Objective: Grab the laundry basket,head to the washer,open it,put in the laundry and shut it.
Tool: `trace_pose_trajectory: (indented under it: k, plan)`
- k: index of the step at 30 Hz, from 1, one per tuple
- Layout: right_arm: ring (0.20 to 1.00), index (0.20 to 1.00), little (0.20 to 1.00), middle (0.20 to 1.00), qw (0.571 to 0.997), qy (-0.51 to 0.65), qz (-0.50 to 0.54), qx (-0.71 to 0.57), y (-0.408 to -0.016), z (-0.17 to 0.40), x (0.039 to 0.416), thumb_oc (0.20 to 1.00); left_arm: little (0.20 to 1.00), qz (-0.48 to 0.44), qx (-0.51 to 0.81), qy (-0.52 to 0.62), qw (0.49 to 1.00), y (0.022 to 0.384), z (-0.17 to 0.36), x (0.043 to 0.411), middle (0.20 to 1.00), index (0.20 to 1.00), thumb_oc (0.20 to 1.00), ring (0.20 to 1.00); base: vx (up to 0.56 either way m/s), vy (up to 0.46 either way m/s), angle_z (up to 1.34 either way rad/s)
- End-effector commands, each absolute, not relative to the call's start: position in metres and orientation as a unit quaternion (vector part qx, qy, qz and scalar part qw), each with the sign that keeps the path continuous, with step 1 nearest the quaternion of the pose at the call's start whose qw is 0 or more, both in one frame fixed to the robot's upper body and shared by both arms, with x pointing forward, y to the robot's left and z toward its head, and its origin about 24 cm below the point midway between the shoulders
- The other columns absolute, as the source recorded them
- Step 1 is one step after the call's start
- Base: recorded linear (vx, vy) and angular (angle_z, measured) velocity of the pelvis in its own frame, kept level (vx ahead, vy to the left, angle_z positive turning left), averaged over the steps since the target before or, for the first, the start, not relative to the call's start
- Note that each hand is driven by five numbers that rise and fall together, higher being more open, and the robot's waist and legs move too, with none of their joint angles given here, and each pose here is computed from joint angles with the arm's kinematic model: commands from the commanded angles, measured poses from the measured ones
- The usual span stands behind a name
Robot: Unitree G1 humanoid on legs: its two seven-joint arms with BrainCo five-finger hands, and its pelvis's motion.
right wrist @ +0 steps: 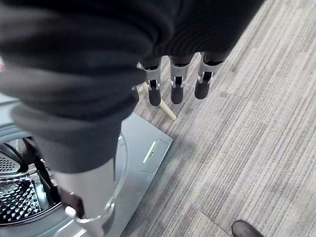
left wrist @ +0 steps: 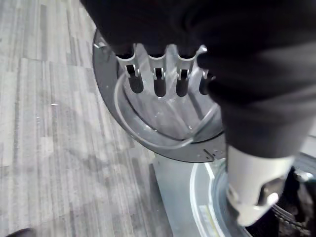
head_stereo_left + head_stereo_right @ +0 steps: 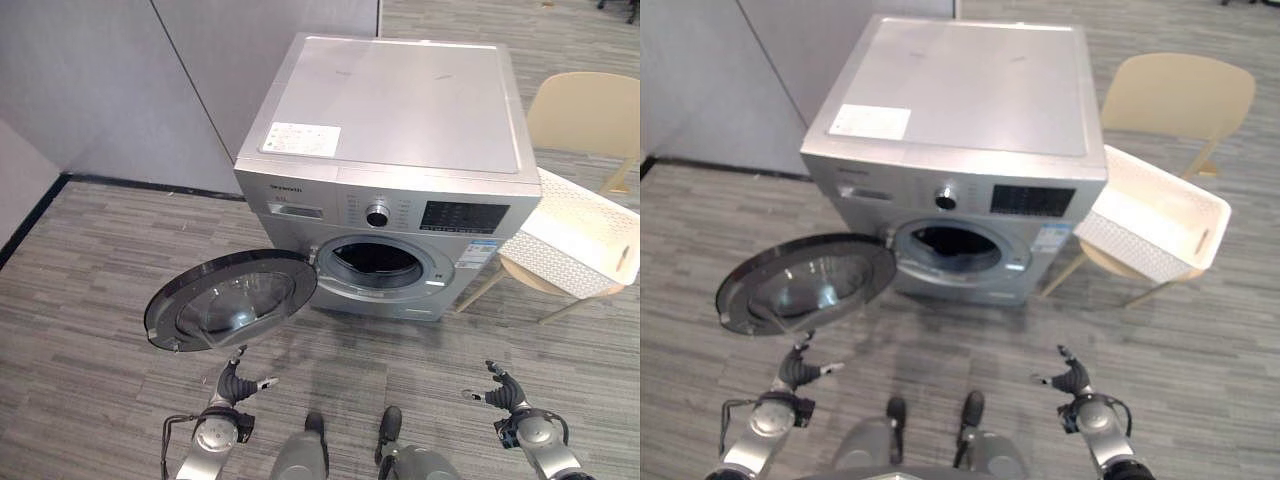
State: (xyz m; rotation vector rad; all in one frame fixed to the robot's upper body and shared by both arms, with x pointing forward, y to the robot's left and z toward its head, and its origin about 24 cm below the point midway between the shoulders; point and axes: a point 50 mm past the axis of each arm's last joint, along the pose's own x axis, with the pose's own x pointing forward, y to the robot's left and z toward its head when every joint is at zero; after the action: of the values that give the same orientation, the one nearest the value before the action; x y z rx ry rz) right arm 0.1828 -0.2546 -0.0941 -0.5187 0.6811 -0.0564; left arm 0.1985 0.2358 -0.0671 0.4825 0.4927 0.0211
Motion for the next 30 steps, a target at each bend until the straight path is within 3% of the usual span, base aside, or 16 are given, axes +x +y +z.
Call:
trace_pose_trajectory:
  k: [1, 9, 17, 25, 27, 30]
  plan:
    - [1.0, 1.0, 1.0, 1.0, 0.919, 0.311, -0.04, -0.24, -0.256, -0.09, 0.184, 1.0, 1.0, 0.01, 0.293, 0.162, 0.942, 0.241, -0.038, 0.219, 1.0, 1.0, 1.0, 1.0, 0.06, 0.142, 0.35]
    - [1.0, 1.0, 1.0, 1.0, 0.911, 0.328, -0.025, -0.249, -0.256, -0.096, 0.172, 1.0, 1.0, 0.055, 0.386, 0.071, 0.918, 0.261, 0.009, 0.253, 1.0, 1.0, 1.0, 1.0, 0.06, 0.148, -0.09]
    - [1.0, 1.0, 1.0, 1.0, 0.908, 0.328, -0.002, -0.261, -0.255, -0.094, 0.172, 1.0, 1.0, 0.213, 0.406, 0.003, 0.889, 0.317, 0.086, 0.304, 1.0, 1.0, 1.0, 1.0, 0.03, 0.081, -0.13]
    - [1.0, 1.0, 1.0, 1.0, 0.911, 0.312, 0.02, -0.268, -0.249, -0.088, 0.187, 1.0, 1.0, 0.252, 0.465, 0.037, 0.848, 0.361, 0.124, 0.319, 1.0, 1.0, 1.0, 1.0, -0.05, 0.06, -0.24]
    - [1.0, 1.0, 1.0, 1.0, 0.912, 0.296, 0.031, -0.281, -0.25, -0.081, 0.195, 1.0, 1.0, 0.256, 0.523, 0.094, 0.807, 0.392, 0.135, 0.309, 1.0, 1.0, 1.0, 1.0, -0.06, 0.107, -0.25]
    - [1.0, 1.0, 1.0, 1.0, 0.916, 0.283, 0.037, -0.284, -0.25, -0.076, 0.199, 1.0, 1.0, 0.266, 0.524, 0.133, 0.798, 0.41, 0.133, 0.298, 1.0, 1.0, 1.0, 1.0, -0.04, 0.056, -0.26]
